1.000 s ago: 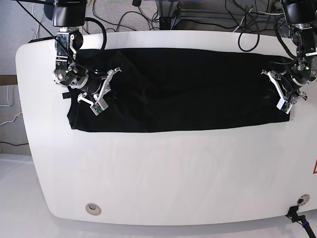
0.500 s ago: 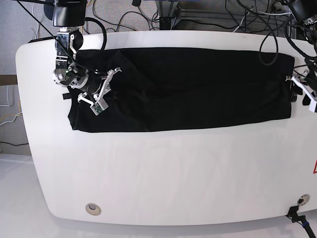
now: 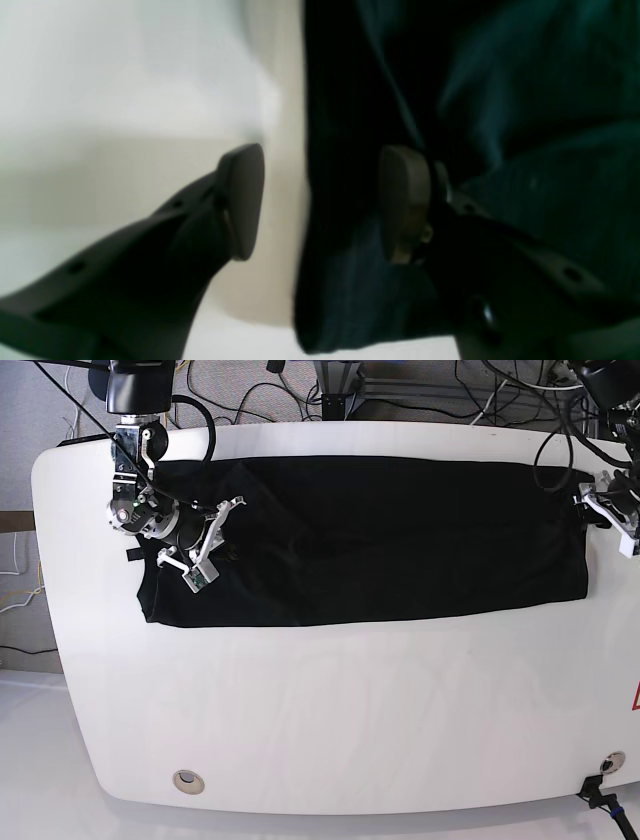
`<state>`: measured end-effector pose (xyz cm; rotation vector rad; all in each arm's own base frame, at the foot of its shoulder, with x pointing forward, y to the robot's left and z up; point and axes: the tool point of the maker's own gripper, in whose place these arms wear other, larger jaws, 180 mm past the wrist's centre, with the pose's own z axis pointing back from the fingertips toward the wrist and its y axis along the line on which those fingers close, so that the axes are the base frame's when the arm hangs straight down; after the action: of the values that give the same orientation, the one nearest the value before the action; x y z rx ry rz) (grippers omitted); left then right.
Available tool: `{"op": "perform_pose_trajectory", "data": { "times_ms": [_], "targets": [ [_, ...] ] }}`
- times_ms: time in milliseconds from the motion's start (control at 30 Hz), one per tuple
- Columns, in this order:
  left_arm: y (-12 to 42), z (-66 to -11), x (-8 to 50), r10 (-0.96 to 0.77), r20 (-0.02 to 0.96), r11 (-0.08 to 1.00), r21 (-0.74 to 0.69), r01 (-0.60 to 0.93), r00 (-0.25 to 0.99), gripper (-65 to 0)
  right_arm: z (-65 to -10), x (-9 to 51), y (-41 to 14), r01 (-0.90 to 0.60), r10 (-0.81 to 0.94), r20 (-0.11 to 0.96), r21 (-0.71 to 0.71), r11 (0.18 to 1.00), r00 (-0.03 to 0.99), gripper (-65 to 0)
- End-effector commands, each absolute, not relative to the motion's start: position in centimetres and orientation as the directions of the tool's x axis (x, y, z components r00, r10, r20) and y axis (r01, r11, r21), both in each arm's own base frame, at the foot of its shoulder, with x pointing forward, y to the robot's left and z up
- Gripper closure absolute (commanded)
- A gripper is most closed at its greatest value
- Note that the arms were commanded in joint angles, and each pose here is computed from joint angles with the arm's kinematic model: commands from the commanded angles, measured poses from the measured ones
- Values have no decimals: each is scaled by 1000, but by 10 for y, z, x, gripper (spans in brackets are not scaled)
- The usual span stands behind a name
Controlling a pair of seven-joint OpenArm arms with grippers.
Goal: Fold the T-shirt properly
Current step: 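Move the left gripper to the strip's end and grasp it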
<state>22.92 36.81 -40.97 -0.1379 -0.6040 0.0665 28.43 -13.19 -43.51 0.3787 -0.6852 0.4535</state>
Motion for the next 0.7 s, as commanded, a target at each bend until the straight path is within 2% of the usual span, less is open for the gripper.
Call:
{"op": "perform_pose_trajectory", "data": {
  "times_ms": [0, 233, 367, 533, 600, 667],
  "targets": [
    [372, -393, 244, 80, 609, 990, -138, 5, 789, -339, -463, 258, -153, -515, 383, 527, 126, 848, 759, 0],
    [351, -397, 258, 77, 624, 985, -169, 39, 778, -345, -464, 258, -153, -514, 382, 525, 128, 848, 761, 0],
    [351, -398, 257, 75, 621, 985, -169, 40, 780, -407, -464, 257, -153, -514, 383, 523, 128, 848, 762, 0],
    [329, -410, 255, 8, 570, 978, -175, 111, 822, -407, -465, 257, -153, -513, 382, 522, 129, 849, 763, 0],
    [326, -412, 255, 6, 568, 977, -179, 116, 823, -369, -464, 257, -153, -513, 381, 523, 130, 849, 763, 0],
    [320, -413, 259, 13, 575, 975, -190, 118, 818, -281, -464, 257, -153, -513, 381, 523, 130, 849, 763, 0]
  ]
}}
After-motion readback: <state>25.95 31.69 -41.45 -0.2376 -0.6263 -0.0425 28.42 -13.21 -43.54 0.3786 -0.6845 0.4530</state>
